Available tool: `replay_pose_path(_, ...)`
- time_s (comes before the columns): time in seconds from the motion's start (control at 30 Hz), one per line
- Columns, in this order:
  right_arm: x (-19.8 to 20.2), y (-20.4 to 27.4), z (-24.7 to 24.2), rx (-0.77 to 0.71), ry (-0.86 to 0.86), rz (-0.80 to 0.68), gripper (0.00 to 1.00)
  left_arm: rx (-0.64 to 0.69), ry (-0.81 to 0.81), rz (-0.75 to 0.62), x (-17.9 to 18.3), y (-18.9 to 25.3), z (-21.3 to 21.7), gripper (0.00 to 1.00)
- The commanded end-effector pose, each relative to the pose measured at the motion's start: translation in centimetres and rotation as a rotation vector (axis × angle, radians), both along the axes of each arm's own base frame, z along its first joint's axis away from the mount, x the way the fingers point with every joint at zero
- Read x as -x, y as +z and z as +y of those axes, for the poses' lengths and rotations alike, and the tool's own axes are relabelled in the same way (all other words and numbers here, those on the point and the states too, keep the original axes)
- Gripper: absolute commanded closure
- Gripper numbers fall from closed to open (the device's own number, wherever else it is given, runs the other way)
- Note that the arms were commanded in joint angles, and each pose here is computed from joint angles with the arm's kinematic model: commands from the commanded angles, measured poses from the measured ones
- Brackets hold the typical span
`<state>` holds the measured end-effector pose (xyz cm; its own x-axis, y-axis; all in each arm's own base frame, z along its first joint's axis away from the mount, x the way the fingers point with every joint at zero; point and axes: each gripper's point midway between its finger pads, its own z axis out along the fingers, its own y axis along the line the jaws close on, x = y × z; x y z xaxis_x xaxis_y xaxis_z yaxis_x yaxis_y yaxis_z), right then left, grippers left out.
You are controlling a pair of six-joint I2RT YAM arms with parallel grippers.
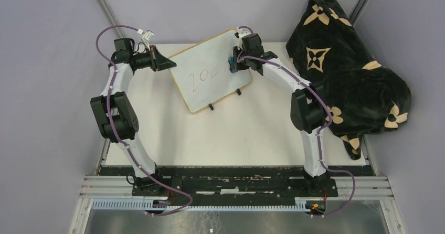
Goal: Erase the whiteboard
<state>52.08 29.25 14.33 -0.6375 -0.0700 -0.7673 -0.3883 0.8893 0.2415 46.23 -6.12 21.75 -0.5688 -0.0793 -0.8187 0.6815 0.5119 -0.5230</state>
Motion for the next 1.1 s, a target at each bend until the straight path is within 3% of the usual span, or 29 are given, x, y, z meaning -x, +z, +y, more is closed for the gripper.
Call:
replay_pose_path(0.0,1.4,1.2,3.7,-0.006,0.057,-0.056,0.99,-0.13,0.075,-0.004,-0.7,-2.3,1.6,0.97)
replay_pose_path(0.23,5.8,1.9,10.2,-0.002,0.215,-0.069,0.99,-0.125,0.075,0.0,-0.7,-2.2,1.6,0.97)
replay_pose_path(0.43,7.1,2.0,12.7,-0.01,0.267,-0.074,0.99,-0.124,0.072,0.0,-0.7,-2.2,1.4,0.97)
replay_pose_path(0.73,3.2,-0.8,6.5,0.045,0.11,-0.037,0.99,-0.123,0.072,0.003,-0.6,-2.1,1.3,0.97)
replay_pose_path(1.07,-0.1,-0.1,-0.3,0.104,-0.02,-0.066,0.99,-0.125,0.073,0.003,-0.6,-2.1,1.3,0.97)
